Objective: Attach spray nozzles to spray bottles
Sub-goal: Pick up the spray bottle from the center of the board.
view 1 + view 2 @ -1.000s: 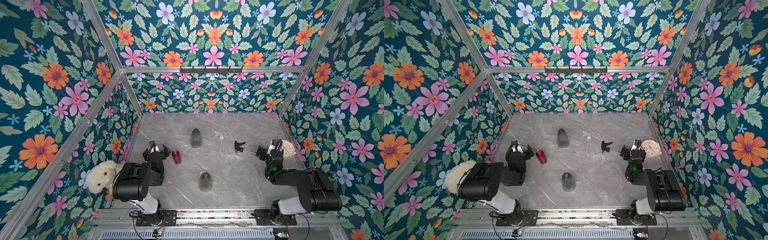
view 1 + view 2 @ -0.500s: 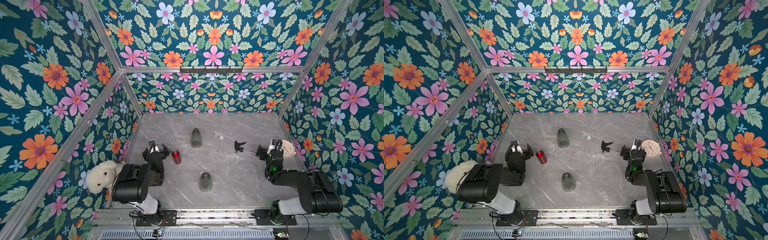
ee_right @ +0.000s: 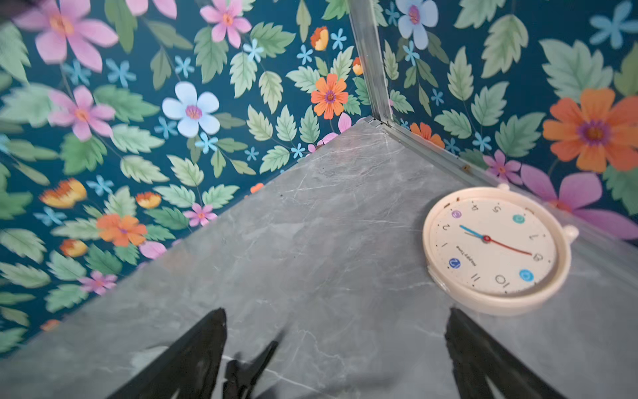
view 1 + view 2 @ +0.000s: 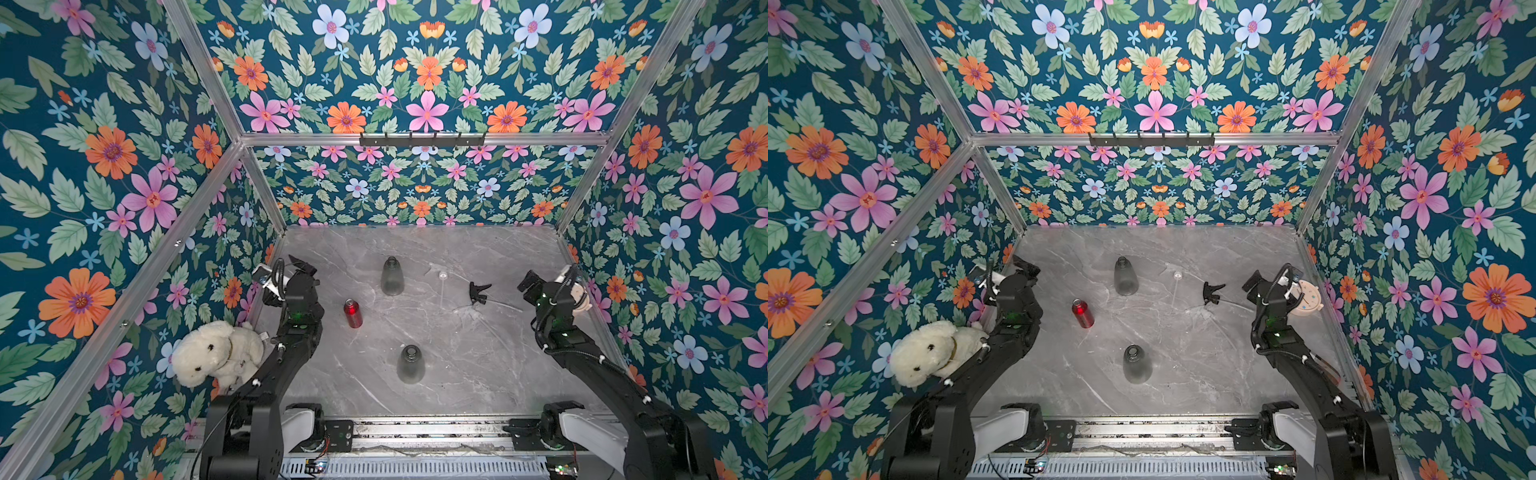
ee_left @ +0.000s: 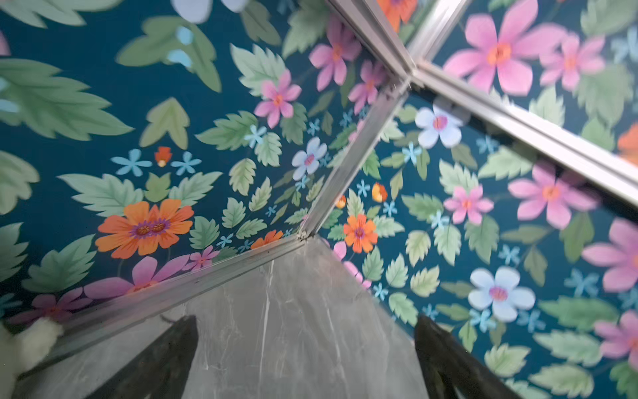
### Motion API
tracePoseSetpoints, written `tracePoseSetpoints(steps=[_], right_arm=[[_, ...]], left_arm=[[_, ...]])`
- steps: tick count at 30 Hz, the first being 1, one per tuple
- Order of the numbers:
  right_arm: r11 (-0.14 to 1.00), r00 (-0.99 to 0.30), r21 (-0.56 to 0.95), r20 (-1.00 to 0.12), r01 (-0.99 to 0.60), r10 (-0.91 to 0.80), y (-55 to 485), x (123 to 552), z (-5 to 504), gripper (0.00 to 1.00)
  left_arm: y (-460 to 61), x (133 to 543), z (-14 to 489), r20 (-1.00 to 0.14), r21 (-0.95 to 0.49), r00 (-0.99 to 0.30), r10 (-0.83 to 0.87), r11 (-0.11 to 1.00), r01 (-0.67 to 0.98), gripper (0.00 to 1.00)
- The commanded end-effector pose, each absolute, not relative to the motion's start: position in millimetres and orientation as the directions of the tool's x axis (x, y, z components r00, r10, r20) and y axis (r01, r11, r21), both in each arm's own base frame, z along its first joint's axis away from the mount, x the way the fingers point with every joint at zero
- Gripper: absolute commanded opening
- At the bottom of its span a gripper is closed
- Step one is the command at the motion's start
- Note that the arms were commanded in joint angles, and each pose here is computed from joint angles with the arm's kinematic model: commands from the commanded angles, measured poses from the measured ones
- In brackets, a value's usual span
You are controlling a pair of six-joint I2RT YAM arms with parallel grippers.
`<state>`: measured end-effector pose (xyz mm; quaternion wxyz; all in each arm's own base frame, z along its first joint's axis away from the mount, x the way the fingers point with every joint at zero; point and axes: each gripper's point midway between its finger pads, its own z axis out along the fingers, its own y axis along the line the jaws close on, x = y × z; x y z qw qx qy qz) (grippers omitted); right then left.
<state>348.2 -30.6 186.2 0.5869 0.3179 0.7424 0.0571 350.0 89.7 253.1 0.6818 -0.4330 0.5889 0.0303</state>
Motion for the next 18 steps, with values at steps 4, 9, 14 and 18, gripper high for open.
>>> tracePoseSetpoints(steps=[4,9,14,18], right_arm=[[0.737,-0.373,0.637,-0.642,0.226,0.67,41,343,179,0.99],[0.852,-0.516,0.509,-0.765,-0.119,0.385,135,311,206,0.99],[0.782,-0.573,0.424,-0.813,-0.458,0.105,227,258,228,0.99],[0.722,-0.484,0.248,-0.864,-0.646,-0.136,287,218,230,0.99]], left_arm=[[86,325,246,-0.677,-0.733,0.4,-0.617,0.526,-0.431,1.0],[44,339,286,-0.685,-0.728,0.245,-0.686,0.643,-0.237,1.0],[-2,353,291,-0.741,-0.645,-0.074,-0.667,0.738,-0.198,1.0],[-36,345,288,-0.756,-0.616,-0.182,-0.628,0.778,-0.125,1.0]])
